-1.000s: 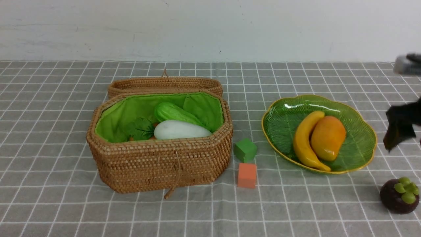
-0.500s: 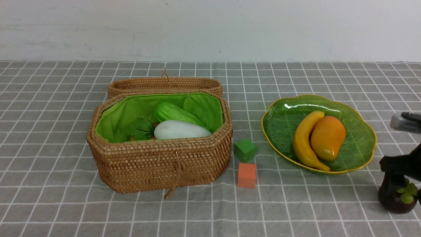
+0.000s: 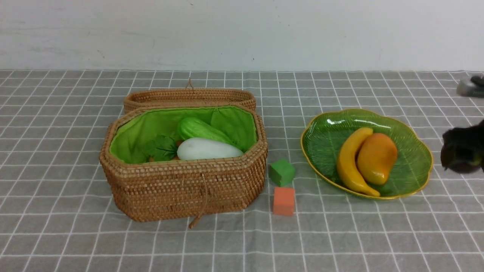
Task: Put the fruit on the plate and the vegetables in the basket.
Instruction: Use the right arm to grab a mangosteen and put it into the right plate
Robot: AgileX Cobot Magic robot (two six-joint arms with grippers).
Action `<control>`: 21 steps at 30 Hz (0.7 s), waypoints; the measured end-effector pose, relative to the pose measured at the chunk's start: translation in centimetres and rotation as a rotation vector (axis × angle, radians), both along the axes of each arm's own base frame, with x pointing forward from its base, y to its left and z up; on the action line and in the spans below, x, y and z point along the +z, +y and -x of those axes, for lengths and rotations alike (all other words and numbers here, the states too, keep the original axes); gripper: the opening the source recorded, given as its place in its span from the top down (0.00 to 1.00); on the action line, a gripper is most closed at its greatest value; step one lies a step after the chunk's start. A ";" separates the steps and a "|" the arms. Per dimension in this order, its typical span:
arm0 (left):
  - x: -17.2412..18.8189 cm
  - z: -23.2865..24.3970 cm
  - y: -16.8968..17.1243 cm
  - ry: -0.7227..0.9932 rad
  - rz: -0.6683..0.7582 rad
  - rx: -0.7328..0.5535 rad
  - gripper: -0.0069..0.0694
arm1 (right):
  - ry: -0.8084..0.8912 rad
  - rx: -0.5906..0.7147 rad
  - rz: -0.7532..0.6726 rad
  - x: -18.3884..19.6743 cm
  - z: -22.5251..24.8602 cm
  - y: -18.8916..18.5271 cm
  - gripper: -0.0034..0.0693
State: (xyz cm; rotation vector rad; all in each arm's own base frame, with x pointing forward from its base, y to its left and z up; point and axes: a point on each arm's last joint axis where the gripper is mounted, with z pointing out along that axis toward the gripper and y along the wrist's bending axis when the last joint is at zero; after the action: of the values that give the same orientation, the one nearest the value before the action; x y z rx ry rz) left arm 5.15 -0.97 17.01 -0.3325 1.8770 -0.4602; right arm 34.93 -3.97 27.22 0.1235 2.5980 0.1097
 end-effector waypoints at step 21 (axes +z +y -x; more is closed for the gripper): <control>0.0 0.0 0.0 0.000 0.000 0.000 0.71 | -0.016 0.018 -0.049 -5.4 -4.5 2.8 0.15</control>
State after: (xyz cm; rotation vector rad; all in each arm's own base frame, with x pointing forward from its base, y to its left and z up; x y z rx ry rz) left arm 5.15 -0.97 17.01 -0.3325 1.8770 -0.4602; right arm 39.47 -1.18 21.79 0.1169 2.5813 0.1796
